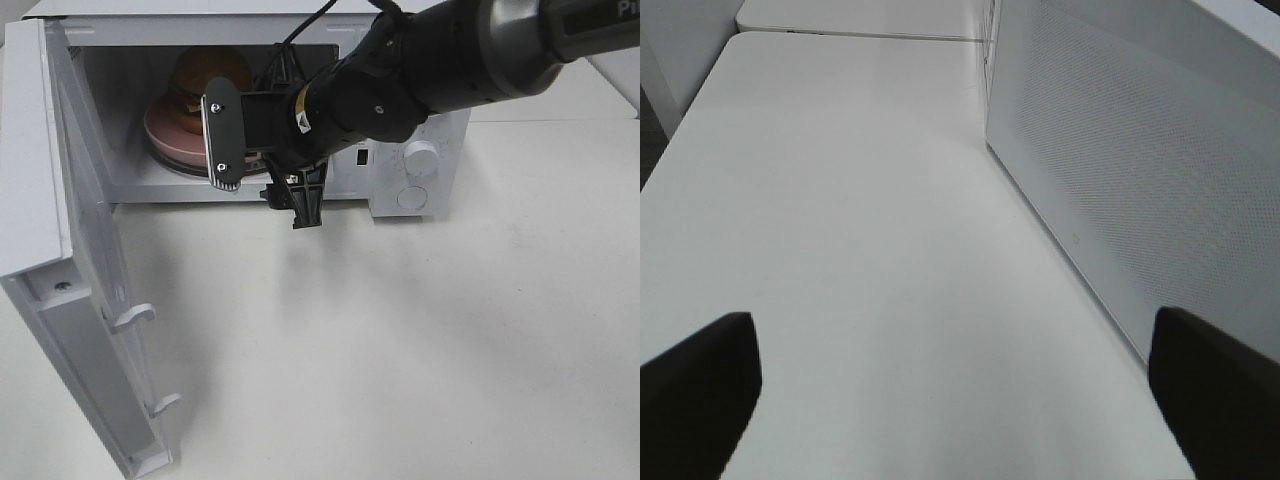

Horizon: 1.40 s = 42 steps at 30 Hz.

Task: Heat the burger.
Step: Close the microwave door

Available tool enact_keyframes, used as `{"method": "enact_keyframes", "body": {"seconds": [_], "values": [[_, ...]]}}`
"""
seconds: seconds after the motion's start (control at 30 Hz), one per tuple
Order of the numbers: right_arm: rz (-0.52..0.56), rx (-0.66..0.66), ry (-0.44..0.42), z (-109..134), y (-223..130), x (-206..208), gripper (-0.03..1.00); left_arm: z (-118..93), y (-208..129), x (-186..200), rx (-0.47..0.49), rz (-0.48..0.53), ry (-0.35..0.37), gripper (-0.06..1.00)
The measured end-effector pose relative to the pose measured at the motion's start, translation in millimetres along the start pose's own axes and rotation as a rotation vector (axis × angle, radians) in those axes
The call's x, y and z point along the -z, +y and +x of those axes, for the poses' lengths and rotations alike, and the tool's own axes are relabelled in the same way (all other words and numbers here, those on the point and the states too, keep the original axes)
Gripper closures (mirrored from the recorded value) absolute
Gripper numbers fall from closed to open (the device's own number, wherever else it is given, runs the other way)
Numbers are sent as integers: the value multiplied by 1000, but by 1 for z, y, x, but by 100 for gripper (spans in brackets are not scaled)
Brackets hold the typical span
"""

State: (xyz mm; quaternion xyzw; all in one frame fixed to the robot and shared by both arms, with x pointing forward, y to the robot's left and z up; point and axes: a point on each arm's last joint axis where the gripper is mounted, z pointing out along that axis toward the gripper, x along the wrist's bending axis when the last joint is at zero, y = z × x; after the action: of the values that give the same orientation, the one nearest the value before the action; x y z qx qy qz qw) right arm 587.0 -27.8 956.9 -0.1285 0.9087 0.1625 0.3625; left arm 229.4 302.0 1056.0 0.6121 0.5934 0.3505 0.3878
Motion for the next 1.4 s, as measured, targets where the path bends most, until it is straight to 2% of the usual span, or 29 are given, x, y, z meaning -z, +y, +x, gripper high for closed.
{"method": "enact_keyframes", "body": {"seconds": [0.07,0.73,0.77,0.9,0.93,0.97,1.03,1.13,1.2,1.4], "values": [[4,-58,6,4,-3,13,20,0,0,0,0,0,0,-3],[20,-307,26,29,-18,72,20,0,0,0,0,0,0,-3],[34,-363,33,32,-21,81,20,0,0,0,0,0,0,-3],[57,-448,41,36,-24,90,20,0,0,0,0,0,0,-3],[72,-521,48,38,-26,96,20,0,0,0,0,0,0,-3],[72,-521,48,38,-26,96,20,0,0,0,0,0,0,-3],[95,-620,52,41,-30,107,20,0,0,0,0,0,0,-3],[108,-671,55,44,-32,114,20,0,0,0,0,0,0,-3],[126,-751,60,49,-35,125,20,0,0,0,0,0,0,-3],[164,-846,69,56,-41,145,20,0,0,0,0,0,0,-3]]}}
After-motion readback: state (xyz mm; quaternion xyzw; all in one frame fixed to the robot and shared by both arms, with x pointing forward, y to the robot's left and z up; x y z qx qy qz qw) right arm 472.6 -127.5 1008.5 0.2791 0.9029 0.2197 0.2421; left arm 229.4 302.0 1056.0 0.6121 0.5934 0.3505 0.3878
